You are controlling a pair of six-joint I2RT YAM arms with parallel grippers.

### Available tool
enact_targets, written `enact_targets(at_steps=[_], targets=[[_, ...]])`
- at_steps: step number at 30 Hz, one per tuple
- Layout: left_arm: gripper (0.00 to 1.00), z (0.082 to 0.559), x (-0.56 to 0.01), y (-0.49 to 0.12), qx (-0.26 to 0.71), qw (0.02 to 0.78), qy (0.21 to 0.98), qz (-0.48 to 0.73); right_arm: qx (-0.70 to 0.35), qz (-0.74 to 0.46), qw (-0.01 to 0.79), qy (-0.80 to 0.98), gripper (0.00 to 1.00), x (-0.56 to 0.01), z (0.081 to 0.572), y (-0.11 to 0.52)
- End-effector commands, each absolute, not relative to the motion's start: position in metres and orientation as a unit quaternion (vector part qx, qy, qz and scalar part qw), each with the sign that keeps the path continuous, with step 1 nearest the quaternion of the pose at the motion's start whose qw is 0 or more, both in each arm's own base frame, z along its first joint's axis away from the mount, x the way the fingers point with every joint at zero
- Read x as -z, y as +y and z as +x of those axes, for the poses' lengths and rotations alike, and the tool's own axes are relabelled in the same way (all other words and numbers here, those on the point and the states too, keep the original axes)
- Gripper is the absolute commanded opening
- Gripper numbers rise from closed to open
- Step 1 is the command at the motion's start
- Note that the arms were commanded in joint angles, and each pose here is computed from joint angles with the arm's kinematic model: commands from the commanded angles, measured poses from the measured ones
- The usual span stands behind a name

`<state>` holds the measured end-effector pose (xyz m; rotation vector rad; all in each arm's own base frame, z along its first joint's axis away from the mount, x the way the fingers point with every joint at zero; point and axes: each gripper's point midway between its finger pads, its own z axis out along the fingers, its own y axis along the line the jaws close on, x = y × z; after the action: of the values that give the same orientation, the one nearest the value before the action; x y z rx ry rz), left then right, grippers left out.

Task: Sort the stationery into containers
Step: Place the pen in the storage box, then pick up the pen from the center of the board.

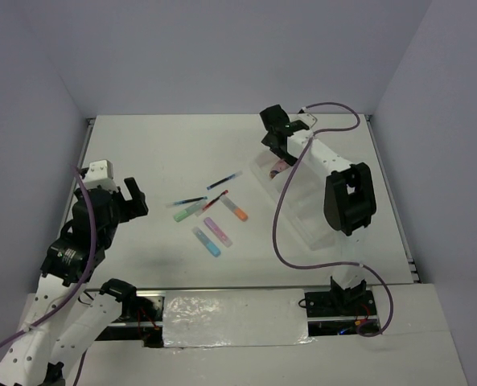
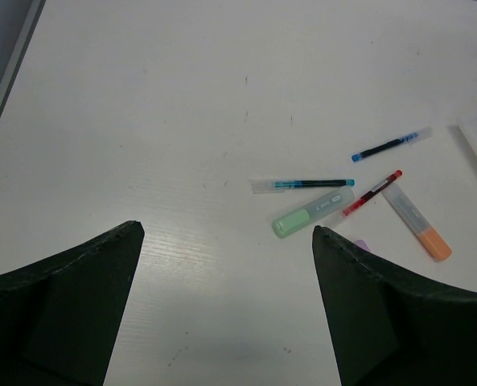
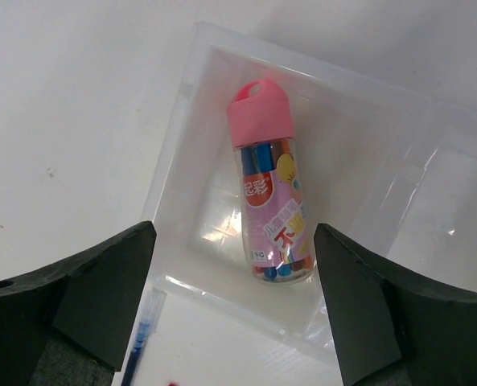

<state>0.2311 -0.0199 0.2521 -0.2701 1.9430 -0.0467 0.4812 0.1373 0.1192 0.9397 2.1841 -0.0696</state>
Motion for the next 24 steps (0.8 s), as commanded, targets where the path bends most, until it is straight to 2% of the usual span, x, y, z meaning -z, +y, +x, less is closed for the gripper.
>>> enact_targets(at_steps=[1,3,4,5,7,10,11,14,18,24], targets=[[0.99,0.238,-0.26,-0.023,0.026,0.57,0.814,-0.106,-0.012,0.332,0.424,0.843,0.88,-0.17,0.486,0.156],[0.99,0.238,-0.259,-0.022,0.024,0.569,0.815,-0.108,-0.033,0.25,0.447,0.858,0.88,-0.188,0.473,0.178],[0.99,0.238,-0.259,-0.021,0.021,0.569,0.815,-0.109,-0.066,0.204,0.472,0.855,0.88,-0.201,0.471,0.209],[0.99,0.238,-0.259,-0.021,0.02,0.567,0.816,-0.111,-0.075,0.121,0.477,0.867,0.88,-0.204,0.464,0.228],[0.99,0.238,-0.257,-0.02,0.016,0.565,0.817,-0.113,-0.099,0.032,0.476,0.873,0.87,-0.201,0.449,0.259],[0.99,0.237,-0.257,-0.018,0.013,0.564,0.818,-0.117,-0.102,-0.092,0.421,0.897,0.84,-0.169,0.417,0.294],[0.99,0.237,-0.256,-0.018,0.012,0.563,0.818,-0.118,-0.1,-0.122,0.404,0.901,0.81,-0.16,0.407,0.303],[0.99,0.237,-0.257,-0.017,0.012,0.565,0.816,-0.119,-0.111,-0.186,0.364,0.906,0.77,-0.129,0.376,0.319],[0.99,0.236,-0.257,-0.018,0.014,0.565,0.817,-0.117,-0.121,-0.225,0.326,0.91,0.76,-0.09,0.347,0.318],[0.99,0.235,-0.259,-0.017,0.016,0.569,0.814,-0.118,-0.128,-0.243,0.287,0.918,0.76,-0.046,0.333,0.317]])
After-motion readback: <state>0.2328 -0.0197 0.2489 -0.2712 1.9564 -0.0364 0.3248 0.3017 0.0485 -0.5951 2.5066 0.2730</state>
